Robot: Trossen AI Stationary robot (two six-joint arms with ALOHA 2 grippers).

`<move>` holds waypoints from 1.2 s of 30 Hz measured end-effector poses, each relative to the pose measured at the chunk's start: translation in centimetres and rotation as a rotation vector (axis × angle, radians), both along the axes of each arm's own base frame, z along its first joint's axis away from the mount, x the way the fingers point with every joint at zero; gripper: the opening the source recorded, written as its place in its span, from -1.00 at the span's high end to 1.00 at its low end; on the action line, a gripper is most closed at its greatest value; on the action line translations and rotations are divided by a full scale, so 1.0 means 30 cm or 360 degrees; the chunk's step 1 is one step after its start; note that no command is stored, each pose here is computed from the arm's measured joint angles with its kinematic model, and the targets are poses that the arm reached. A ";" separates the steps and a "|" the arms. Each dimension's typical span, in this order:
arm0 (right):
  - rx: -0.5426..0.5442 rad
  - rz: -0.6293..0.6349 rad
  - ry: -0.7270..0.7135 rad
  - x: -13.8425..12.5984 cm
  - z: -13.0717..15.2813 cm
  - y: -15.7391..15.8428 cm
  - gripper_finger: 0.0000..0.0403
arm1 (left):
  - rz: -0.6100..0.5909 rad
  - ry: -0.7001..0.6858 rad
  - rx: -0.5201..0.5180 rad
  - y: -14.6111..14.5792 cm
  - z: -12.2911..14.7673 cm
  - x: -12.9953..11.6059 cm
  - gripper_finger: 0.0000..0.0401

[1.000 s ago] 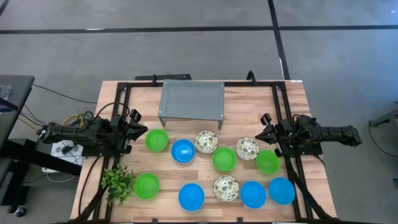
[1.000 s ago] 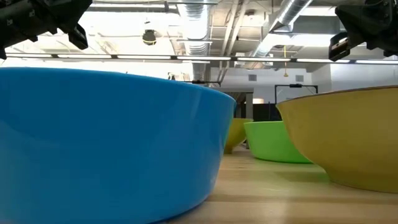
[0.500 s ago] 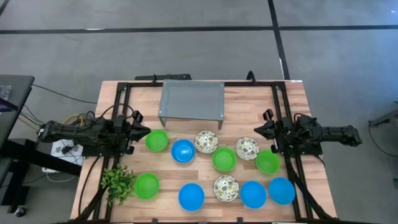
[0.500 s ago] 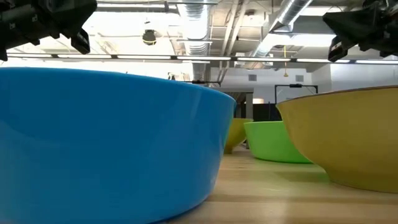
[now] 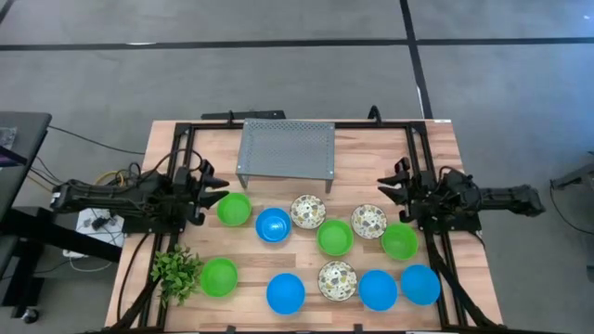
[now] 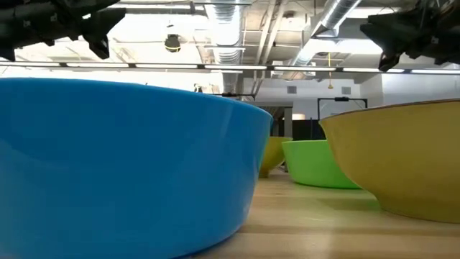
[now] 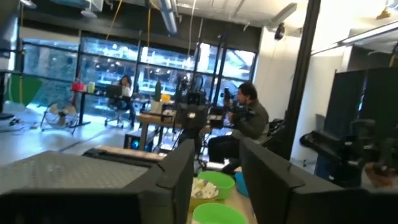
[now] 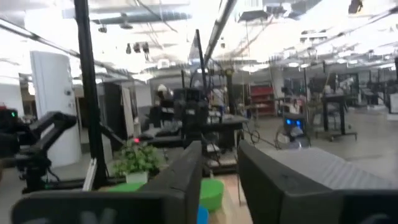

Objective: Pick & Place Mini bowls
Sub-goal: Put the green bowl on the shelf

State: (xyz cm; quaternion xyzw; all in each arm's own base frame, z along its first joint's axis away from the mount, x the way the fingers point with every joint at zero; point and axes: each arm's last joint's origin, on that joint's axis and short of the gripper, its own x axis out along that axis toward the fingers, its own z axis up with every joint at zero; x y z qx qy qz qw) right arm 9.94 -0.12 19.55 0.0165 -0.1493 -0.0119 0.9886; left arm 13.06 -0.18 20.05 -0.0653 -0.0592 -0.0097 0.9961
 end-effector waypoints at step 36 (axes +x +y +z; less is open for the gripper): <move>0.0083 -0.0097 0.0564 0.287 0.114 -0.041 0.36 | -0.0240 0.1554 -0.0266 -0.095 -0.126 0.043 0.25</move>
